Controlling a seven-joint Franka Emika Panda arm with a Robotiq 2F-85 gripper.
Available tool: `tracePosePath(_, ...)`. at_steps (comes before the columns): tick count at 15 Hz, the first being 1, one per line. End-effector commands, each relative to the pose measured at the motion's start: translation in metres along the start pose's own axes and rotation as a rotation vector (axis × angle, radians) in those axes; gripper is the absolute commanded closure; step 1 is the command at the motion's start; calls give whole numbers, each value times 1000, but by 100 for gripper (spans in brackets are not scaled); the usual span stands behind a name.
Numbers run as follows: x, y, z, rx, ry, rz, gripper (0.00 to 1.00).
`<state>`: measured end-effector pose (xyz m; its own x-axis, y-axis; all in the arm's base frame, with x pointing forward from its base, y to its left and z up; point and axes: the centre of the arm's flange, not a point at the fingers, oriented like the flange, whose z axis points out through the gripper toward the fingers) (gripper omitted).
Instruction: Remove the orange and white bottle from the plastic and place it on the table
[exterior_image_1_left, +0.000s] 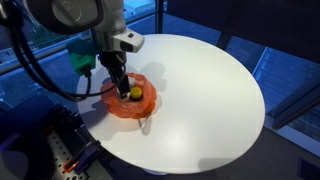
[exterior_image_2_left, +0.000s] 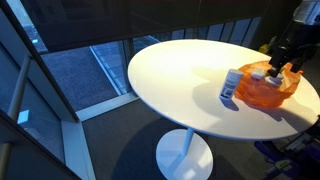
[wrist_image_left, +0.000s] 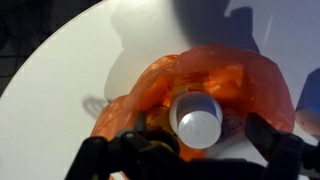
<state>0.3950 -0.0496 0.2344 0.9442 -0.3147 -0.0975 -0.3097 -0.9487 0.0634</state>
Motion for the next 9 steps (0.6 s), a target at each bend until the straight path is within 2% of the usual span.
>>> tracePosePath(1,6,8,9,-5,24,-60,0)
tracePosePath(9,6,0,23,-36,76,-149,0)
